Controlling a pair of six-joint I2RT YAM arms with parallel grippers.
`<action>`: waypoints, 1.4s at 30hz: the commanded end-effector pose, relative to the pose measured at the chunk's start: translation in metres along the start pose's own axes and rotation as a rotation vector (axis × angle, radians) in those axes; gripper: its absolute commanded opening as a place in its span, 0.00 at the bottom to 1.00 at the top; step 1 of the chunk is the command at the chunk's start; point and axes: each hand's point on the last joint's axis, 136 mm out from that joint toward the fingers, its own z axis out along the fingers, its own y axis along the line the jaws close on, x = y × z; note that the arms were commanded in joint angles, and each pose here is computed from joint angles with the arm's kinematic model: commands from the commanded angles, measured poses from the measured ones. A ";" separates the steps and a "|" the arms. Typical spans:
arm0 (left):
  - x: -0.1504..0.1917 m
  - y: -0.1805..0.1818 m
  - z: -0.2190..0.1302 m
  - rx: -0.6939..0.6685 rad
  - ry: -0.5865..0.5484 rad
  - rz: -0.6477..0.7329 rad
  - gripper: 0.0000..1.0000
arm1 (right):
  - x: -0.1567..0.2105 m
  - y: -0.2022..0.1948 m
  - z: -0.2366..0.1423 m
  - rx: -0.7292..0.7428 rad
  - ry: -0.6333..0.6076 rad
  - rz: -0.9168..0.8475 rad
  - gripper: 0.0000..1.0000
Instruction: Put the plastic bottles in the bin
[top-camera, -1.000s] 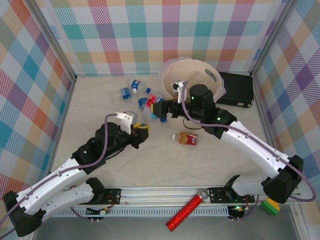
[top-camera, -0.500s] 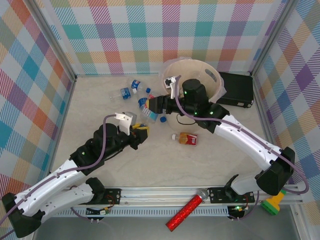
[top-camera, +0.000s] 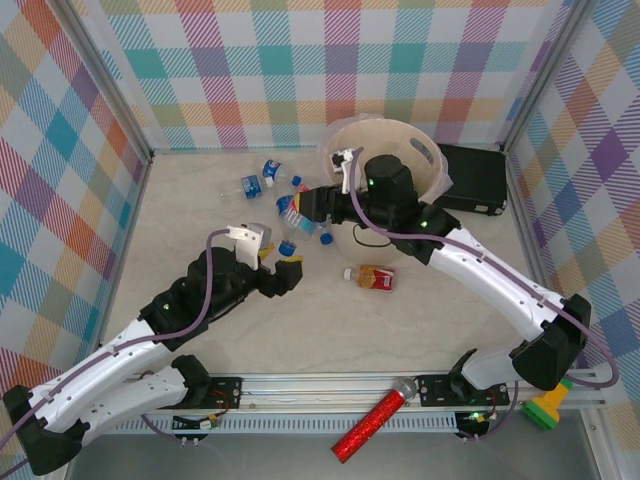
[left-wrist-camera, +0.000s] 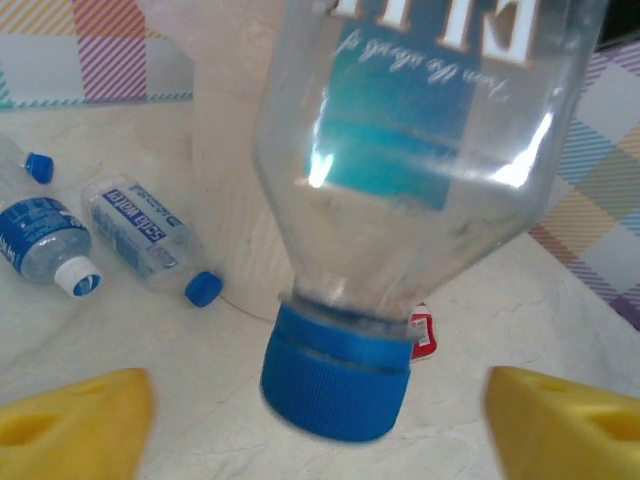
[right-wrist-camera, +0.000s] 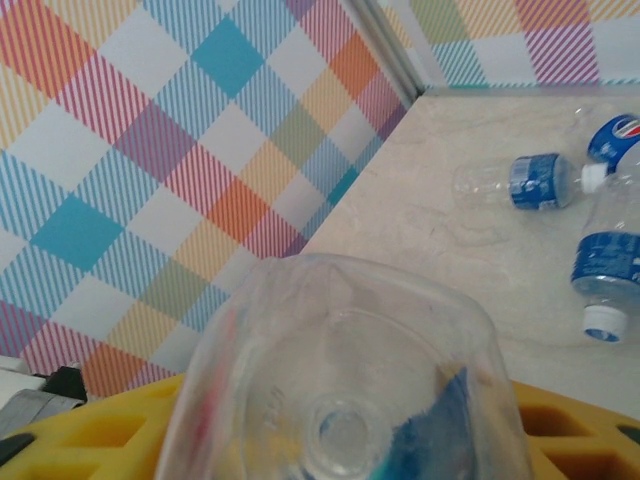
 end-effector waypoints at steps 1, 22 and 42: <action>-0.025 -0.007 -0.005 -0.001 -0.048 -0.006 0.95 | -0.038 0.014 -0.025 0.043 -0.107 -0.089 0.57; -0.092 0.020 0.029 -0.239 -0.135 0.051 1.00 | -0.169 -0.110 -0.094 0.569 -0.332 -0.256 0.56; -0.065 0.059 0.022 -0.321 -0.066 -0.003 1.00 | -0.161 -0.204 -0.035 0.812 -0.218 -0.338 0.71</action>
